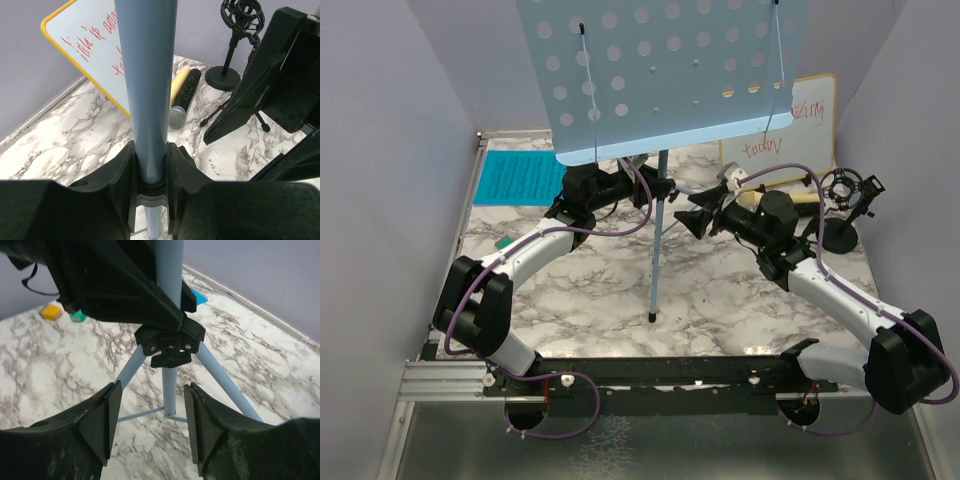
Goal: Pack up the instrument practice props
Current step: Unscrew the knob on the music stand.
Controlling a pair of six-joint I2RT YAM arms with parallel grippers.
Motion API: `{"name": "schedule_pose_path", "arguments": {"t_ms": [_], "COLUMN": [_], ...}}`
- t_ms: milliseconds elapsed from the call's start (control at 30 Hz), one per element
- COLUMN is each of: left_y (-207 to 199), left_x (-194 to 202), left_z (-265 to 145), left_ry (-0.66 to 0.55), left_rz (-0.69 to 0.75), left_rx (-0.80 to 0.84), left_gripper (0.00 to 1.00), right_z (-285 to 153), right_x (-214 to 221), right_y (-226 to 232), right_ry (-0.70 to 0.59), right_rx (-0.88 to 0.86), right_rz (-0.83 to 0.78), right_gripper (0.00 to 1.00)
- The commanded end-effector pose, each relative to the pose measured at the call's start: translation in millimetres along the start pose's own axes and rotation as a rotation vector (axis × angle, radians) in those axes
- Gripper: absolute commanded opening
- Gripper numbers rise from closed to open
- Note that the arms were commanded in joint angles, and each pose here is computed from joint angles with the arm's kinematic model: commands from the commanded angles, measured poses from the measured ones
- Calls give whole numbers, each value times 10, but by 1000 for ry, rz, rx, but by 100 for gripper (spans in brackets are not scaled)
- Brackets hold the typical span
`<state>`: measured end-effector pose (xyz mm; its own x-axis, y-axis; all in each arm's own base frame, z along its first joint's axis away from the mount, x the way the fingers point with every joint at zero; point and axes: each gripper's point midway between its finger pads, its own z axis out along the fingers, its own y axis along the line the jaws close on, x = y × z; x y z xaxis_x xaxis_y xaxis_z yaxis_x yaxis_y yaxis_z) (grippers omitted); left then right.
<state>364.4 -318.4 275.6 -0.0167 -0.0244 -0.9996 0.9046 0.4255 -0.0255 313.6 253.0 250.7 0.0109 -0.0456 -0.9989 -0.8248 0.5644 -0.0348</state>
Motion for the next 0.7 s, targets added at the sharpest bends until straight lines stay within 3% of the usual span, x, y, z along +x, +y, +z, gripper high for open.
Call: {"name": "schedule_pose_path", "arguments": {"t_ms": [0, 333, 667], "left_y": [-194, -201, -208], "left_x": [1112, 1061, 1077], "left_z": [-264, -271, -267], "left_ry": [335, 328, 332], "left_rz": [-263, -253, -257], "left_rx": [-6, -4, 1], "left_gripper": [0, 0, 0], "right_z": [87, 328, 423], "right_x": [-274, -208, -77], "right_y": [-151, -293, -313], "right_ry": [-76, -45, 4], "right_rx": [86, 93, 53], "right_rz": [169, 210, 128], "right_gripper": [60, 58, 38]}}
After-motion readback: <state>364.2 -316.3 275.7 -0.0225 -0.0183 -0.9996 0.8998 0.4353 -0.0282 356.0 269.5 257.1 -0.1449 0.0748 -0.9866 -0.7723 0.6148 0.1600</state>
